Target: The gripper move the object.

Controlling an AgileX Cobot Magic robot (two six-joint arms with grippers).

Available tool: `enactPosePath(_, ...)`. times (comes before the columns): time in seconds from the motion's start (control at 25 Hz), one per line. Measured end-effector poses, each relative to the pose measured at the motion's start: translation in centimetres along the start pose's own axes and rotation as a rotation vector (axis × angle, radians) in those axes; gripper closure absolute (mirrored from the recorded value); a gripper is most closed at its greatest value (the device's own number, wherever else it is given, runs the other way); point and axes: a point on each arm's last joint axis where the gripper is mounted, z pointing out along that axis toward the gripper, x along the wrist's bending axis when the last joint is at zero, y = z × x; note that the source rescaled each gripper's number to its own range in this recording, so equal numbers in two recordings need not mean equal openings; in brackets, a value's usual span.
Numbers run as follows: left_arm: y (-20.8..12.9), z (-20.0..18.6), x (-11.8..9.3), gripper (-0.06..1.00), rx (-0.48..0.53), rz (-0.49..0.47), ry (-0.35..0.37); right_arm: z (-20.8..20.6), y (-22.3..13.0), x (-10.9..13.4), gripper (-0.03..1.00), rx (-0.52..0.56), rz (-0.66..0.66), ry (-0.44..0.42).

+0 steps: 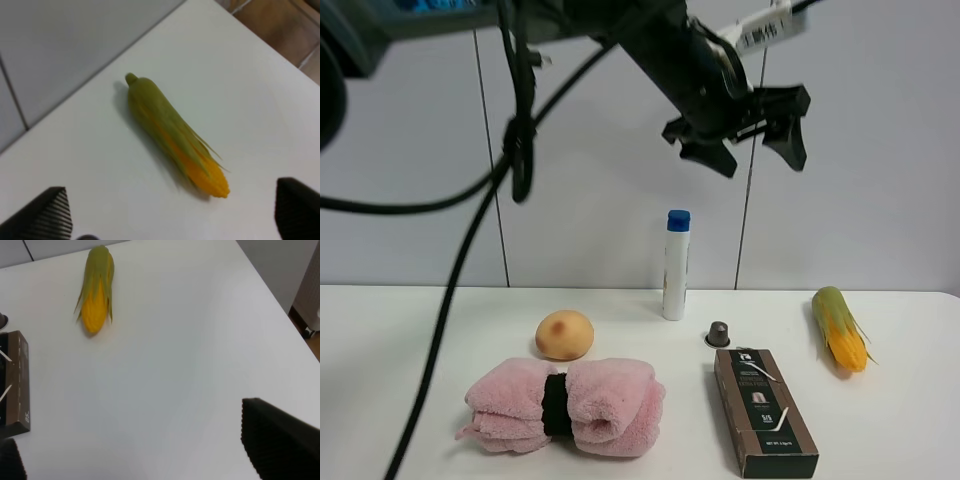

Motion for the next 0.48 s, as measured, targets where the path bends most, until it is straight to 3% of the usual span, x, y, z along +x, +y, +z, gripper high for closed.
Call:
enactPosePath(0.2,3.2,-7.2,-1.1,-0.01,-0.046,0.135,0.121,0.0,0.0,0.0,-0.03,0.000,0.000,0.000)
enactPosePath(0.48,4.3,-15.2,-1.6,-0.06,0.049,0.230,0.318,0.0,0.0,0.0,-0.03,0.000,0.000,0.000)
